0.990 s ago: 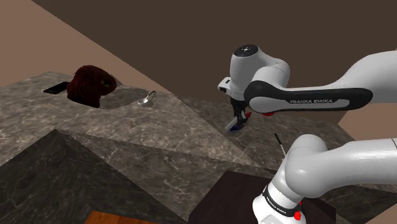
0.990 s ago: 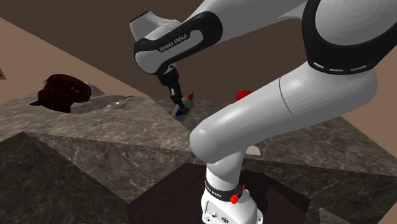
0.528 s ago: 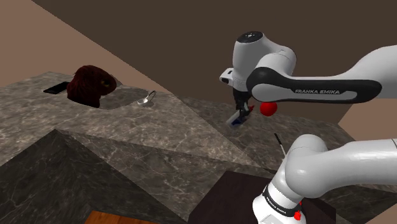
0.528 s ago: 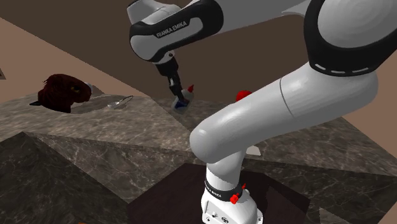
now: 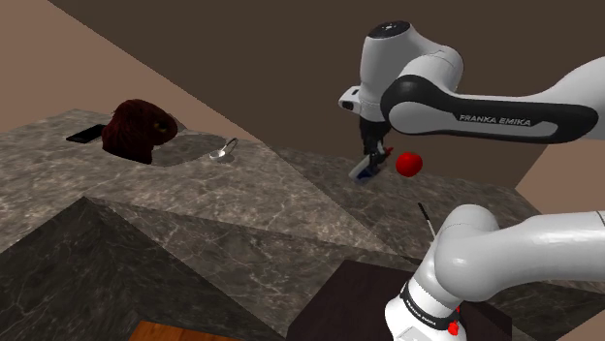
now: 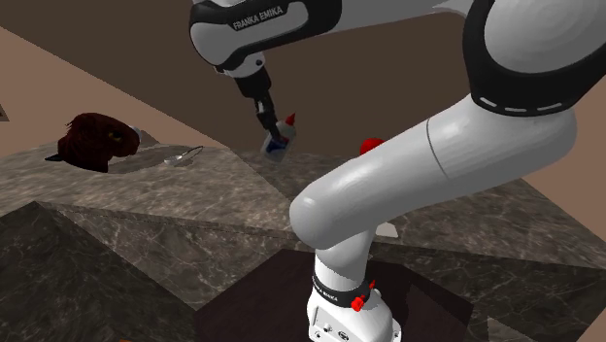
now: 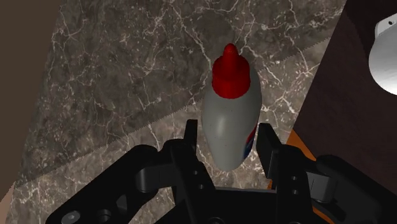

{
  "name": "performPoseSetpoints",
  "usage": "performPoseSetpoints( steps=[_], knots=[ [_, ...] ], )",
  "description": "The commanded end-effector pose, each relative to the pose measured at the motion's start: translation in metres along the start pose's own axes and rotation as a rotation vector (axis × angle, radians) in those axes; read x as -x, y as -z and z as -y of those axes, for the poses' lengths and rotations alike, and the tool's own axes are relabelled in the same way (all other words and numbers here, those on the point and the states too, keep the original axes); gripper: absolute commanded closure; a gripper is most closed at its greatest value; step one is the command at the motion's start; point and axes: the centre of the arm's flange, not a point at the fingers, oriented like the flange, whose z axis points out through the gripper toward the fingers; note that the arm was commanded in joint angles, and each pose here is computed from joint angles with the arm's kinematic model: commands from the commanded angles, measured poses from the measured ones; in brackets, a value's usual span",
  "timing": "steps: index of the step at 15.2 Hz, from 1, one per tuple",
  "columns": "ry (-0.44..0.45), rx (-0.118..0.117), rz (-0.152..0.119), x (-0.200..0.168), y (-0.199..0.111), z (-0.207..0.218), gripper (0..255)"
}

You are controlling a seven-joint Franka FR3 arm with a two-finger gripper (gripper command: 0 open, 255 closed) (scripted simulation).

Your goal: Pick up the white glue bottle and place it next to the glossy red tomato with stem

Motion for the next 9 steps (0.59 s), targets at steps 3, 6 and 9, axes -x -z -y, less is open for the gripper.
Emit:
performPoseSetpoints(
  steps=[3,6,9],
  knots=[
    [0.000,0.000,0.000,0.006,0.017,-0.006,255],
    [0.000,0.000,0.000,0.036,0.001,-0.026,255],
    [0.000,0.000,0.000,0.066,-0.015,-0.047,255]
  ],
)
